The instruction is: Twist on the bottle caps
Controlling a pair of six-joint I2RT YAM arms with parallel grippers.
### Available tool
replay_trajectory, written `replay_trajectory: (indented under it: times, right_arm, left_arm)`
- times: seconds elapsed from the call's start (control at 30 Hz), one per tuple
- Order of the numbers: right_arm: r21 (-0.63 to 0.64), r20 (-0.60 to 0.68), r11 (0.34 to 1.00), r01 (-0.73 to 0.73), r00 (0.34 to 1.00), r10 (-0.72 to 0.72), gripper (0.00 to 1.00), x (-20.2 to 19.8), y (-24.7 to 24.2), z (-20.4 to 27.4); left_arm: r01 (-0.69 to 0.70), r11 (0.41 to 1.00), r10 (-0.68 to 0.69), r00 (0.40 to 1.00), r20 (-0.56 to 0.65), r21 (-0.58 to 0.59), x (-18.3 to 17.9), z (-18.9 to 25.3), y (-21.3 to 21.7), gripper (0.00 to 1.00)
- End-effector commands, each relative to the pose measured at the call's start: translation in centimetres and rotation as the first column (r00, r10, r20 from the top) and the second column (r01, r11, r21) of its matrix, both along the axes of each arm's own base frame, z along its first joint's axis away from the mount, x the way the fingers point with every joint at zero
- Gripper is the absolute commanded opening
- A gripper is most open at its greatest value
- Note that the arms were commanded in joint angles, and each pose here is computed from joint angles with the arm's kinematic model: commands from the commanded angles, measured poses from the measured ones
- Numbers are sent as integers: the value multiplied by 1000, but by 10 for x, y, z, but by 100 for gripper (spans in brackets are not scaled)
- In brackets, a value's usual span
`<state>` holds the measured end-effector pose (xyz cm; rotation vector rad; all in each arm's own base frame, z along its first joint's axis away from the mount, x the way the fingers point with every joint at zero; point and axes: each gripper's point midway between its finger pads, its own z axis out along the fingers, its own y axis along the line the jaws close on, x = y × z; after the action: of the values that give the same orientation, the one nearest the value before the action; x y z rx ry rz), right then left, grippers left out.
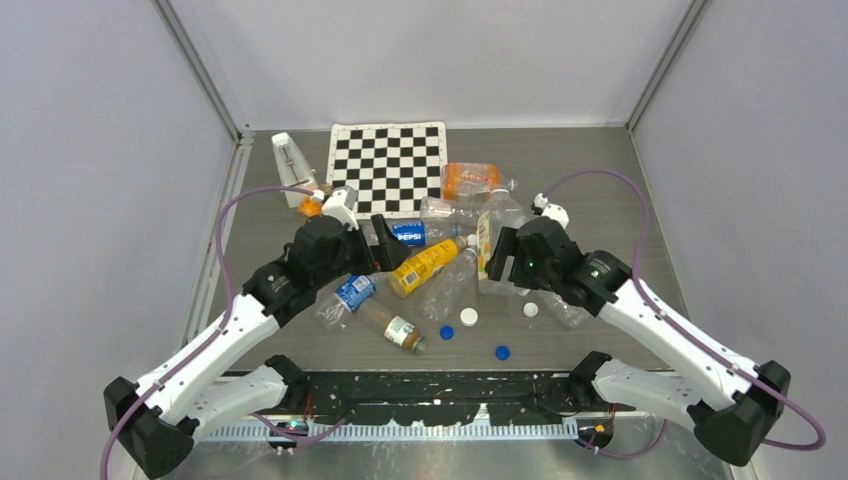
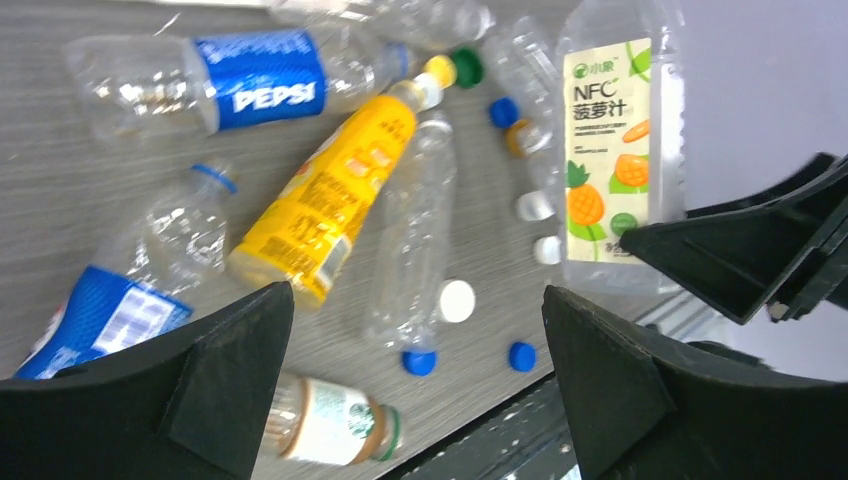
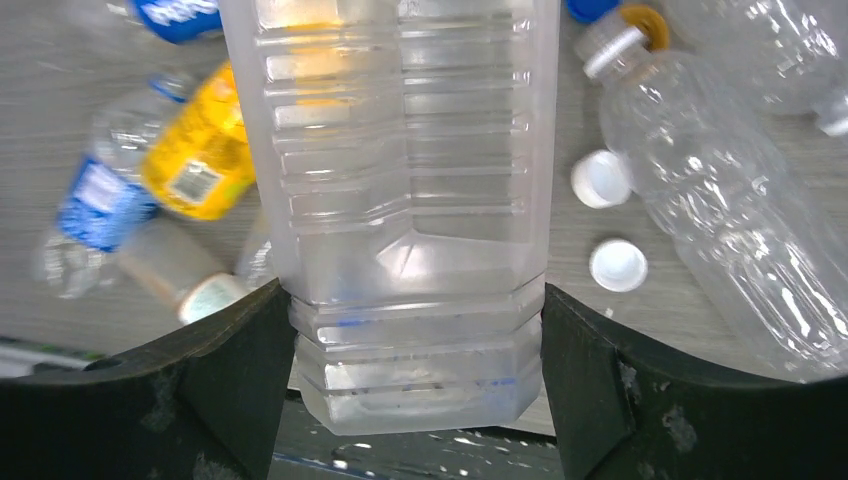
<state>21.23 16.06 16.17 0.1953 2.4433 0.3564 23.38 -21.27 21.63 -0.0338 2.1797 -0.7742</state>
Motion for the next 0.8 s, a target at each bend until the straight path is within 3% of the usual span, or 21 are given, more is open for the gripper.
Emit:
replay_trajectory:
  times: [0.0,0.1,0.3,0.5,0.77]
  right_arm:
    - [191,174,979,-66,984,32,11,5,18,48]
    - [336,294,931,-142,955,40,4,9,37,70]
    - [553,501,743,-376,863,63,1,-1,74,126]
    - [620,626,579,-529,779,40,1,-8,93,169]
    - [653,682,400,-643,729,59,1,-21,113,194]
  left_arm:
    - [65,971,-23,984,179,-230,9,59,-23,98]
    - [121,940,-48,972,228,-319,8,76,-36,99]
    - [237,863,-101,946,308,-445,9,103,-62,98]
    - [378,751,-162,900,404,-541,0,131,-81,98]
    - [416,722,-148,874,463,-553,5,154,-73,98]
